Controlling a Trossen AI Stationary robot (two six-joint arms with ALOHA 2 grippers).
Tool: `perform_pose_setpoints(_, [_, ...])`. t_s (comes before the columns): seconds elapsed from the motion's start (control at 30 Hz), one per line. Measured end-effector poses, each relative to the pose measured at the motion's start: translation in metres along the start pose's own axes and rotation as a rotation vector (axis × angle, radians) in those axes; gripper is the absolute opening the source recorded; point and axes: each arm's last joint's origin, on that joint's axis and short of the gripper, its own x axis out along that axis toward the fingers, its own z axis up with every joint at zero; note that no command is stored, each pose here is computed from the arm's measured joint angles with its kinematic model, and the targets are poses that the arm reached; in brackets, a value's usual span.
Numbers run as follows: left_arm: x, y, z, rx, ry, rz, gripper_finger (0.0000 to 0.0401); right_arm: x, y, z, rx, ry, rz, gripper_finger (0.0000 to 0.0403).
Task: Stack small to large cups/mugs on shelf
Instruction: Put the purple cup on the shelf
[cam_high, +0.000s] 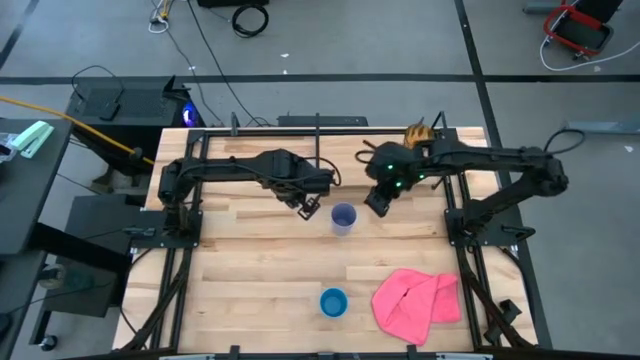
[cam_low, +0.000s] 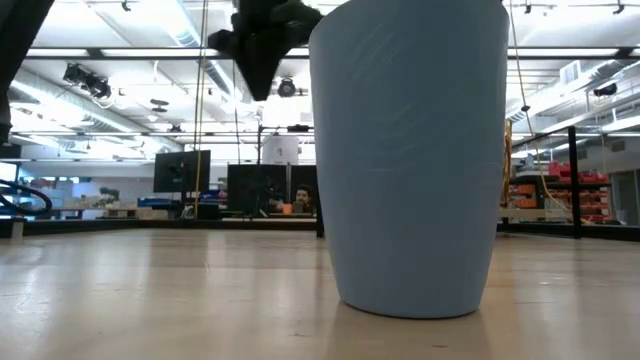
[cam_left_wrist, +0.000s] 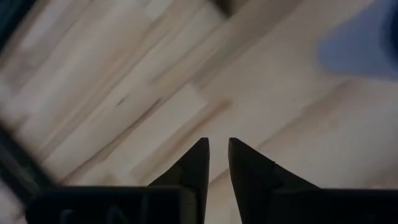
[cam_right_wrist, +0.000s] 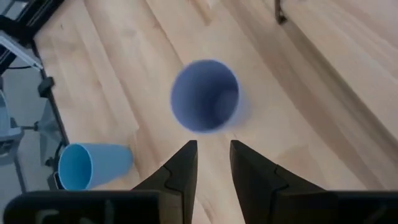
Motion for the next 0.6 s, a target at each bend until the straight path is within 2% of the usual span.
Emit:
perform_pose_setpoints(0.07, [0.0,0.003,-0.002,0.006,0.021,0.036,0.006,0.008,0.003,0.003,0.002,-0.01,-0.025,0.0103])
perform_pose_setpoints(0.17, [0.0,0.003,-0.002,0.004,0.015,0.033,0.0049,0.017,0.003,0.006,-0.001,-0.009,-0.083,0.0103])
perform_pose_setpoints(0.33, [0.004,0.015,0.008,0.019,0.017,0.061,0.0031,0.031,0.002,0.008,-0.009,0.023,-0.117,0.0103])
perform_pose_setpoints(0.43, [0.004,0.037,0.021,-0.014,0.013,0.066,0.0022,0.035,0.002,0.008,-0.016,0.026,-0.132,0.0103])
perform_pose_setpoints(0.6, [-0.007,0.087,0.039,-0.101,-0.013,0.059,0.0017,0.036,0.002,0.009,-0.013,0.018,-0.149,0.0103])
